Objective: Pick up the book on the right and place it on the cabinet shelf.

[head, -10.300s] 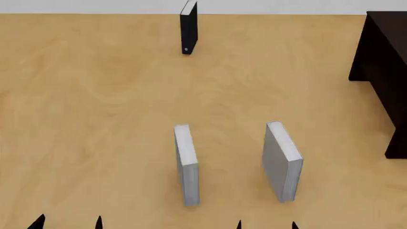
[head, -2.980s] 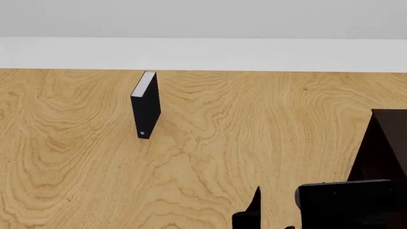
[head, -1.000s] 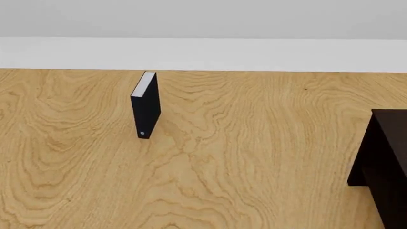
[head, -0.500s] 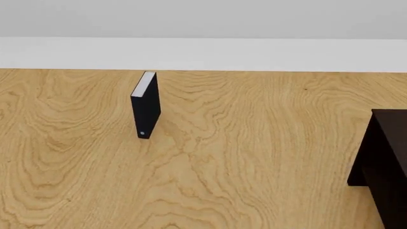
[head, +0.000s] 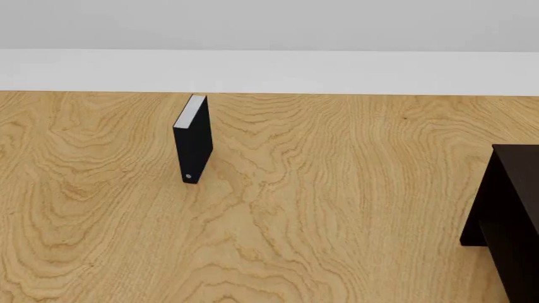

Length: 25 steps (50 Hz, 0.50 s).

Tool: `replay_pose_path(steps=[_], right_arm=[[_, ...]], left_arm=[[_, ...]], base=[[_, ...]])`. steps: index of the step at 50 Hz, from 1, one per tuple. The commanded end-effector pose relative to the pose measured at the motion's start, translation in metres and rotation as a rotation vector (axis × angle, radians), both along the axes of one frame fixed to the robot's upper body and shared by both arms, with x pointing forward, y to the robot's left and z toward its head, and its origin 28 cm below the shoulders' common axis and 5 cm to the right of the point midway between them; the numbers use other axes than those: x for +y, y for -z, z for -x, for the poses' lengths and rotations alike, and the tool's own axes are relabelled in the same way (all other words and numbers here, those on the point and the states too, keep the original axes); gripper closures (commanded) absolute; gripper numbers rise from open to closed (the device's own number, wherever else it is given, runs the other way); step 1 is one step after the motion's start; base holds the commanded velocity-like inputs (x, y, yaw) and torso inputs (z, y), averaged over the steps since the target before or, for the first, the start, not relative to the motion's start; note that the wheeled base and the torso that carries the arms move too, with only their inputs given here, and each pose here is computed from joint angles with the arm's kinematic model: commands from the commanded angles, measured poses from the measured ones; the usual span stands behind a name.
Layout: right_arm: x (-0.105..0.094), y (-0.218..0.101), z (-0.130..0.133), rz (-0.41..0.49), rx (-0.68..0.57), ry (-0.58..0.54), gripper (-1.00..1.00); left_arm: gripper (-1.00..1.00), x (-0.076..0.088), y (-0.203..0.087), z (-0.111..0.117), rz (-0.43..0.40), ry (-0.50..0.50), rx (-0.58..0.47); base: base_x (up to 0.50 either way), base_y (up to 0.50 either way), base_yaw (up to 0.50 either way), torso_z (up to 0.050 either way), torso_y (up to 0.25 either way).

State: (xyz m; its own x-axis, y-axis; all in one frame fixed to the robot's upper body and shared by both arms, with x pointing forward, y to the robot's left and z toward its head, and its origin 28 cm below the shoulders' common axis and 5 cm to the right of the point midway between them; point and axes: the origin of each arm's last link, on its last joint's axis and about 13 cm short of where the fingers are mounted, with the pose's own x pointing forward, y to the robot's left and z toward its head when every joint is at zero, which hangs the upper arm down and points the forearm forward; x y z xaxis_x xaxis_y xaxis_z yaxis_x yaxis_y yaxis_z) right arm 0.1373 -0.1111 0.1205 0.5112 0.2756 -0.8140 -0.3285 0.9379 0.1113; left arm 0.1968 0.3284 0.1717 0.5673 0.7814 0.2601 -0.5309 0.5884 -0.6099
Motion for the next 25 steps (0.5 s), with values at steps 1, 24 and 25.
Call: replay_pose_path(steps=[1,24,25], right_arm=[[-0.001,0.006,0.000,0.002,0.014,0.000,-1.00],[0.002,-0.010,0.004,0.063,-0.128,-0.015,1.00],[0.002,-0.012,0.004,0.060,-0.151,-0.011,1.00]], left_arm=[[-1.00,0.001,0.001,-0.001,0.001,0.000,0.000],[-1.00,0.000,0.000,0.000,-0.003,0.000,0.001],[-1.00,0.000,0.000,0.000,-0.003,0.000,0.001]], base=[[0.00,0.00,0.00,0.000,0.000],[0.00,0.00,0.00,0.000,0.000],[0.00,0.00,0.00,0.000,0.000]])
